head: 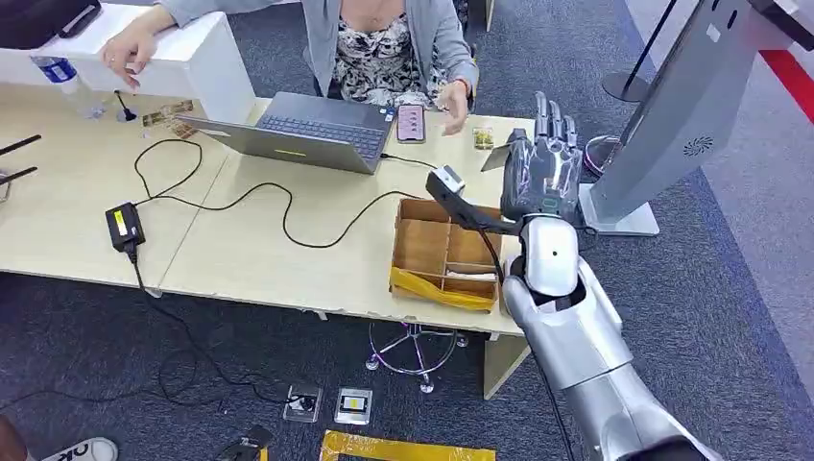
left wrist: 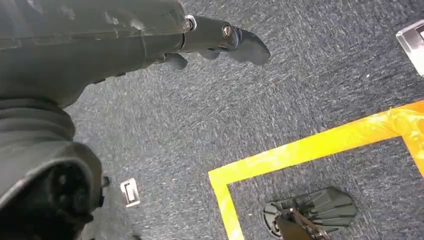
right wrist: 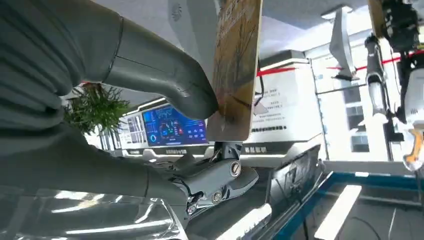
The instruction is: Pass the card to the sensor for recognition and then transmit it.
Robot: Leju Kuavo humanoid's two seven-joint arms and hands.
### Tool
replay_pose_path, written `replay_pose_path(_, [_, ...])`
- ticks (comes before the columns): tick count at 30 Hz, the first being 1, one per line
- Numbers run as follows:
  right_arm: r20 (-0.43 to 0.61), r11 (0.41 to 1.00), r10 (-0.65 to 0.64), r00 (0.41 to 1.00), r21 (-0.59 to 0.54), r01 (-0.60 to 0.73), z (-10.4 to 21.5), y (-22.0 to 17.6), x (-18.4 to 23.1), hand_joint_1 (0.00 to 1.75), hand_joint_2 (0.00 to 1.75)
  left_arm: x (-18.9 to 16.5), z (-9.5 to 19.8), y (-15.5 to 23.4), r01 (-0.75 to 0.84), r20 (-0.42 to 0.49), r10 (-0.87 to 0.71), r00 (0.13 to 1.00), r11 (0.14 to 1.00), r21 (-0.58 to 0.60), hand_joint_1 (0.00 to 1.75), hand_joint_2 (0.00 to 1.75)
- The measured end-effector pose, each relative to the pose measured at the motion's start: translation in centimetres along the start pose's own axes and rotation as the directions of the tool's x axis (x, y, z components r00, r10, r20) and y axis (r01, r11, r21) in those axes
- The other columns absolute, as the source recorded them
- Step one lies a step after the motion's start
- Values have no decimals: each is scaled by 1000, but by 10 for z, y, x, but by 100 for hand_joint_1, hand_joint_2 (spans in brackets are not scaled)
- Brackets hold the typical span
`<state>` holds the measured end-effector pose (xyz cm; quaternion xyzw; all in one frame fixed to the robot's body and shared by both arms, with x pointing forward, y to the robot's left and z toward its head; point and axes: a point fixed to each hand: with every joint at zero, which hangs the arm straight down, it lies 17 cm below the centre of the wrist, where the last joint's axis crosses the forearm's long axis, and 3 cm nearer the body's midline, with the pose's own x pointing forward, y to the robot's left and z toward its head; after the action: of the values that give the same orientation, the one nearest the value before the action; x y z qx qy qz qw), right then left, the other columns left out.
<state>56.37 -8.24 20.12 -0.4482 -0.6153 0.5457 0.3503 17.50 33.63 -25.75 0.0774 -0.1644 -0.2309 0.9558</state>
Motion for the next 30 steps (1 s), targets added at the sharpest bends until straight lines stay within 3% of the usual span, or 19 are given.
replay_pose_path(2, [-3, 997, -4, 1000, -80, 3, -13, -21, -2, 175, 175, 5, 0, 3, 9, 7, -9, 1000, 1000, 3, 0, 0])
replay_pose_path(4, [-3, 996, -11, 1000, -92, 11, -18, -23, -2, 175, 175, 5, 0, 3, 15, 6, -15, 1000, 1000, 1, 0, 0])
replay_pose_path(21, [-34, 1000, 4, 999, 1, -4, -22, 11, -6, 175, 175, 4, 0, 1, 8, -3, -8, 1000, 1000, -1, 0, 0])
replay_pose_path(22, [-36, 1000, 5, 999, 4, -5, -22, 12, -6, 115, 175, 4, 0, 1, 8, -3, -8, 1000, 1000, -1, 0, 0])
replay_pose_path(23, [-38, 1000, 7, 999, 5, -7, -22, 12, -7, 0, 175, 4, 0, 1, 8, -3, -8, 1000, 1000, -1, 0, 0])
replay_pose_path(25, [-48, 1000, 15, 999, 14, -14, -22, 17, -11, 0, 175, 4, 0, 0, 8, -2, -8, 1000, 1000, -2, 0, 0])
replay_pose_path(26, [-56, 1000, 19, 998, 16, -18, -21, 19, -13, 0, 0, 5, 0, 0, 7, -2, -7, 1000, 1000, -2, 0, 0])
replay_pose_path(30, [-59, 1000, 25, 998, -5, -25, -20, 19, -15, 0, 0, 4, 0, -1, 7, -7, -7, 1000, 1000, -3, 0, 0])
